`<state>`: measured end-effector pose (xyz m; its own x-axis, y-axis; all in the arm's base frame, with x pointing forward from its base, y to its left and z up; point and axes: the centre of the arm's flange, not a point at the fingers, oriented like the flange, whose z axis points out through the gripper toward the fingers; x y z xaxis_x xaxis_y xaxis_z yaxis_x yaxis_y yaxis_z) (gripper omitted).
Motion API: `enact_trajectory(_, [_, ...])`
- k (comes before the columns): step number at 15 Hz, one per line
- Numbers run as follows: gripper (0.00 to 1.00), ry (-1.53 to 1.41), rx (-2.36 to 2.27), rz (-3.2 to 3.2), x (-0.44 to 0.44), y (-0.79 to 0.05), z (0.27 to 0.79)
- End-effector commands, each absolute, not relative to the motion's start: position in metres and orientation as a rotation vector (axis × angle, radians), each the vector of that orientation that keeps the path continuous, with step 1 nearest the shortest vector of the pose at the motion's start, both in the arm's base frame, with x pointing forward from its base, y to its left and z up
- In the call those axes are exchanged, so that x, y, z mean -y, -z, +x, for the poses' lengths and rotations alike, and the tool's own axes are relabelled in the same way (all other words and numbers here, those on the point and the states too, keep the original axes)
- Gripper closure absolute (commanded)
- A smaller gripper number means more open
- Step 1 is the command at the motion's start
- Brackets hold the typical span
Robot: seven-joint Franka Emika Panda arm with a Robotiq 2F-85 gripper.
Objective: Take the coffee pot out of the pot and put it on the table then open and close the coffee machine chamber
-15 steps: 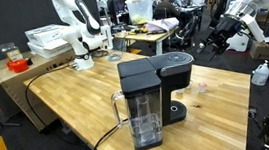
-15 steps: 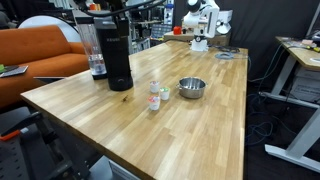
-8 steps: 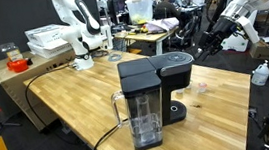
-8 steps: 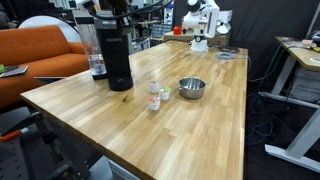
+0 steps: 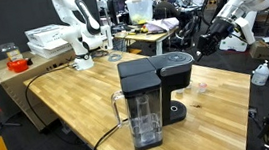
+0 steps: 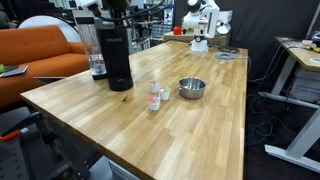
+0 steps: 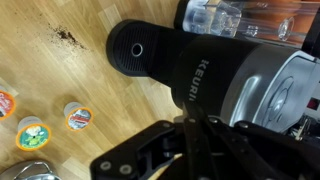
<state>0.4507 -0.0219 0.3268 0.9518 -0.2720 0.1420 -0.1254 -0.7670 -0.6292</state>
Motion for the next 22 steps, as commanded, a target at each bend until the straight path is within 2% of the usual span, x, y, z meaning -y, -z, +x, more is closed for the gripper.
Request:
enact_trajectory(1, [1.00,0.281,-0.207,-2.413,0.013,-0.323,0.461])
enact_trajectory(22, [1.00,0.302,-0.216,-2.345,-0.002,-0.326,0.490])
